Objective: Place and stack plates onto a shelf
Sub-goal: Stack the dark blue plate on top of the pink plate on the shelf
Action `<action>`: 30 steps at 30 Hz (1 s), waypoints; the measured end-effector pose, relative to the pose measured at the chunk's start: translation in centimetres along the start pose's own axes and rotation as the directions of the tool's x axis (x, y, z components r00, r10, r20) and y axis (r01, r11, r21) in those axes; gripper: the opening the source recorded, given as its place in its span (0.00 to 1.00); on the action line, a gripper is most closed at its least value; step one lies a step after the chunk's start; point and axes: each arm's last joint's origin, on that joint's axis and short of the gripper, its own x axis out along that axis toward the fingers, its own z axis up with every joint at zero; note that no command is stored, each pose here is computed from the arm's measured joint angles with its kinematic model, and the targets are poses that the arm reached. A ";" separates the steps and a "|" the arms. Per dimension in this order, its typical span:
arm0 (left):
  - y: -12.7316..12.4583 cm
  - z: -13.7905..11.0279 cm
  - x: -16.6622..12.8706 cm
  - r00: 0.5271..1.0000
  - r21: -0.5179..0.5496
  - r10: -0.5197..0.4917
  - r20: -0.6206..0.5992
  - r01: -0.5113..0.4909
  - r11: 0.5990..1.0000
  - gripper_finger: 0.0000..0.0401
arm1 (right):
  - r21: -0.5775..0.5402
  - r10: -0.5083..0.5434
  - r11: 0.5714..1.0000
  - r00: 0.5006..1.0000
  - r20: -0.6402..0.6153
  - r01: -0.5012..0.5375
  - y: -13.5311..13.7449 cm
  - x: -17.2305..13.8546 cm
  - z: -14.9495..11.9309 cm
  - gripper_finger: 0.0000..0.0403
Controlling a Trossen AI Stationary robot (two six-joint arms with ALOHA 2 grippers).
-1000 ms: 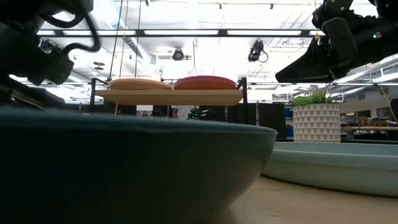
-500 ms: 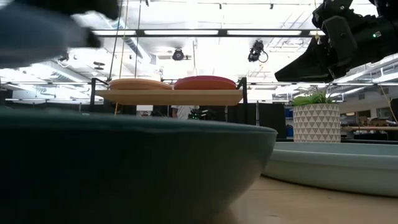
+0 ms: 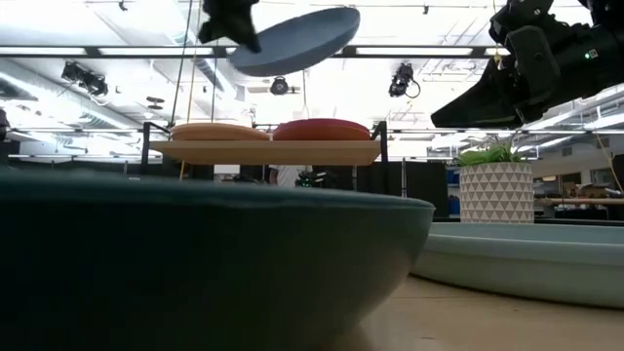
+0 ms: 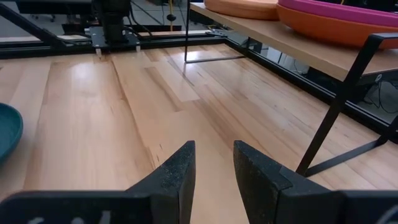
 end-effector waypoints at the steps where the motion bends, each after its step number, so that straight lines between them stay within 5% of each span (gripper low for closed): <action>1: 0.9 0.7 0.0 0.999 -0.031 0.009 0.040 -0.008 0.999 0.03 | 0.000 0.000 1.000 1.000 0.000 0.000 0.0 0.0 0.0 0.29; 6: 5.0 3.1 1.8 0.990 -0.203 0.033 0.139 -0.004 0.979 0.03 | 0.000 0.000 1.000 1.000 0.000 0.000 0.0 0.0 0.0 0.29; 16: 10.4 5.1 8.3 0.997 -0.305 0.017 0.079 0.008 0.952 0.04 | 0.001 0.000 1.000 1.000 0.001 0.000 0.0 0.0 0.0 0.29; 30: 11.5 5.2 9.3 0.999 -0.281 -0.049 -0.011 0.044 0.959 0.06 | 0.001 0.000 1.000 1.000 0.001 0.000 0.0 0.0 0.0 0.29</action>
